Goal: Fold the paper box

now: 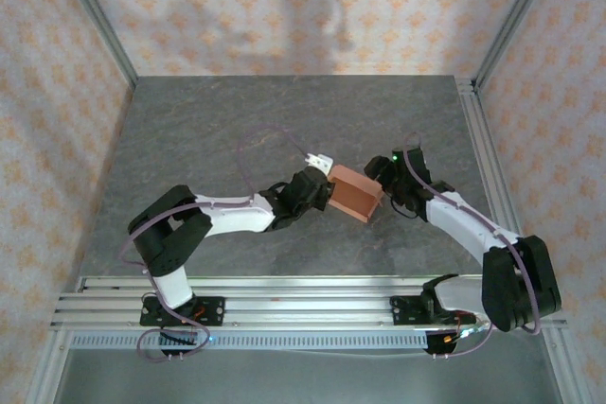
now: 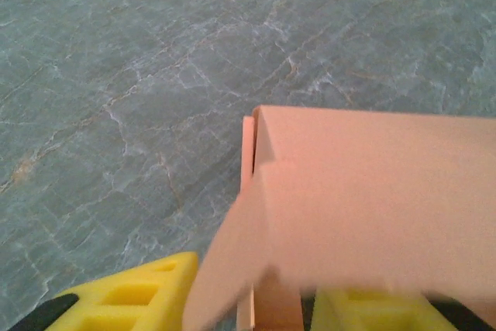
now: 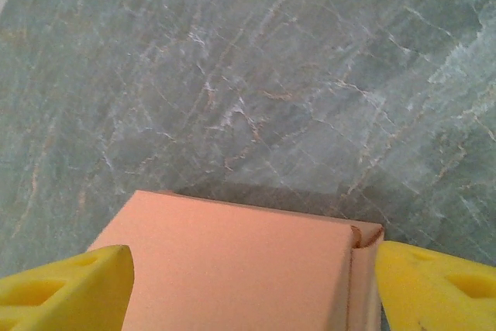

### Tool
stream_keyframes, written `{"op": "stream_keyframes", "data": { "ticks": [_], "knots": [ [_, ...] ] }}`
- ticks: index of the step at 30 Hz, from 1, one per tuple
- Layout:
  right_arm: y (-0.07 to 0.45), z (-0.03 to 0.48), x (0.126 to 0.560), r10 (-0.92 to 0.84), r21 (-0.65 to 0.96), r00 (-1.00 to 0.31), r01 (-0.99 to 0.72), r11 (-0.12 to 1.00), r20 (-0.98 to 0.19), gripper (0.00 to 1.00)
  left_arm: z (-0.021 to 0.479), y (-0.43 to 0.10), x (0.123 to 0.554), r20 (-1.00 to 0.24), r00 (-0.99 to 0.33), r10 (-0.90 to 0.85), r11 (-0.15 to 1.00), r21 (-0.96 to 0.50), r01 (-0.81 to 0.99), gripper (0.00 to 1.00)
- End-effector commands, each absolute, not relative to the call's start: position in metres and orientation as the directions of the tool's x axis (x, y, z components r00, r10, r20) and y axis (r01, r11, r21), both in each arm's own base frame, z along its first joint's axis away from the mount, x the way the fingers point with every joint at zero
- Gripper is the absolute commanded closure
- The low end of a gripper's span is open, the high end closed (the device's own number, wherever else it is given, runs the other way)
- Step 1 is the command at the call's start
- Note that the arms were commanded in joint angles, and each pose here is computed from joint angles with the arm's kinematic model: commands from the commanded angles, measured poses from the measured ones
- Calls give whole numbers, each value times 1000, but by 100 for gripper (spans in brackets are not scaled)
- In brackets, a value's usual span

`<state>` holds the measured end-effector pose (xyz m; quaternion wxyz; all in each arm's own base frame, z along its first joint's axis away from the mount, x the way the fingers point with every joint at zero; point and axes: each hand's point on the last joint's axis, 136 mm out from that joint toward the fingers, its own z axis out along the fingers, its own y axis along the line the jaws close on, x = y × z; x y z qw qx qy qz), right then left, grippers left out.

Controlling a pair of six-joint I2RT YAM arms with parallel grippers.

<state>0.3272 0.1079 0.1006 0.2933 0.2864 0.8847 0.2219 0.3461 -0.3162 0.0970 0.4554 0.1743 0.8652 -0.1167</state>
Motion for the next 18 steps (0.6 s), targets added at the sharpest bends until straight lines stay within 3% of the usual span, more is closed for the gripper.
{"op": "stream_keyframes", "data": {
  "ticks": [1,7,11,12,18],
  "knots": [
    [106,97,329,661,572,-646,397,718,-381,19,109,-315,337,-851,-491,185,903,-50,427,51],
    [99,86,319,658,537,-652,425,729,-378,19,130,-303,307,-883,-422,203,853,-53,520,41],
    [97,79,313,647,518,-666,430,740,-372,19,157,-289,296,-904,-371,212,836,-28,547,13],
    [98,77,313,642,515,-671,426,744,-372,19,163,-286,297,-905,-373,206,836,-36,548,10],
    [103,61,309,603,493,-715,406,769,-352,19,181,-263,321,-897,-438,60,862,-175,476,6]
  ]
}}
